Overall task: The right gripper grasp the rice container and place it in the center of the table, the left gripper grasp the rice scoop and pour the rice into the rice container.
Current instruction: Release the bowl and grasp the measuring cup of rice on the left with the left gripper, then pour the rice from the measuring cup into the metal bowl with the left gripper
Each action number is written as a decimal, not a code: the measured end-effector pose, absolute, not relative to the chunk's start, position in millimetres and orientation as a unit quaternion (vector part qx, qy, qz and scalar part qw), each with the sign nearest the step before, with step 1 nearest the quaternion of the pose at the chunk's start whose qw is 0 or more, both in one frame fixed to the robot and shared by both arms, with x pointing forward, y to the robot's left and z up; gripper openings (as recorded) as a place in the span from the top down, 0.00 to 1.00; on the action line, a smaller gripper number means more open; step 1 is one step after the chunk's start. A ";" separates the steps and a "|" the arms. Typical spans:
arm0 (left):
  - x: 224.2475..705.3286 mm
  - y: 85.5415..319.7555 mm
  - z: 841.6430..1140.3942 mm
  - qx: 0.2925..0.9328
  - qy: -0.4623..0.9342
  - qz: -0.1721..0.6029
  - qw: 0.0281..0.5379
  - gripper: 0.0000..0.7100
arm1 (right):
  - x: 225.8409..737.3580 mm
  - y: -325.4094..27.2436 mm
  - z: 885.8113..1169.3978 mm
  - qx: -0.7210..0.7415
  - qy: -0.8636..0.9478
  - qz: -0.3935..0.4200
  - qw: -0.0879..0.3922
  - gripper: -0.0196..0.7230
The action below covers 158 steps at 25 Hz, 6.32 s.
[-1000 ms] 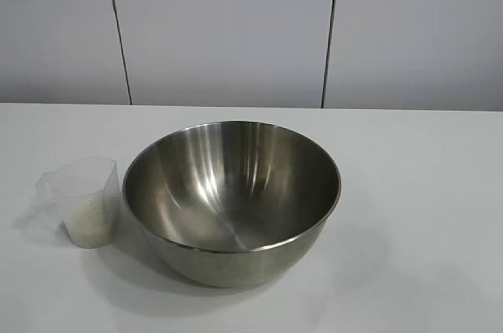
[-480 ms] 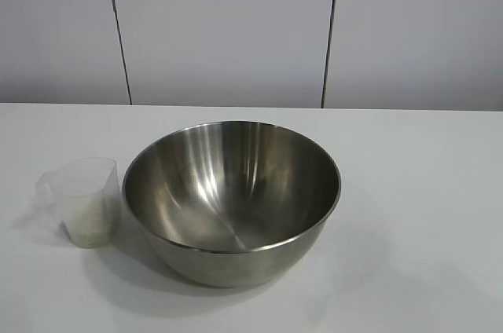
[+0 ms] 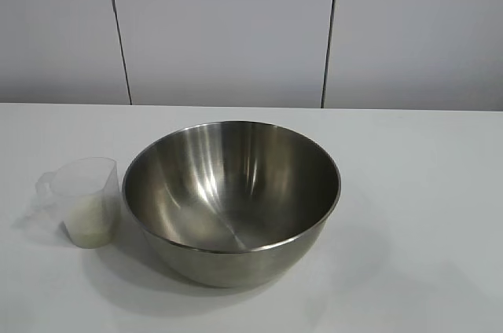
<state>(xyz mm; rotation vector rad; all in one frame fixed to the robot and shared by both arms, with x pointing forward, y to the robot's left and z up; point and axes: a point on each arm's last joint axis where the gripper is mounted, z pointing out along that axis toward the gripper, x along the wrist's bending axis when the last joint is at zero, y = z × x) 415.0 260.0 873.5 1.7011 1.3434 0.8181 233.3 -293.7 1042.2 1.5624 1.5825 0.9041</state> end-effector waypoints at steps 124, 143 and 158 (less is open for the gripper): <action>478.2 61.2 1038.8 0.762 -0.426 0.477 -0.104 0.99 | 233.4 -293.7 1042.5 0.606 0.614 0.353 0.363 0.34; 484.0 67.3 1046.8 0.738 -0.418 0.503 -0.165 0.99 | 233.4 -293.7 1042.5 0.606 0.614 0.353 0.363 0.34; 488.2 64.9 1060.7 0.702 -0.387 0.571 -0.175 0.99 | 233.4 -293.7 1042.5 0.606 0.614 0.353 0.363 0.34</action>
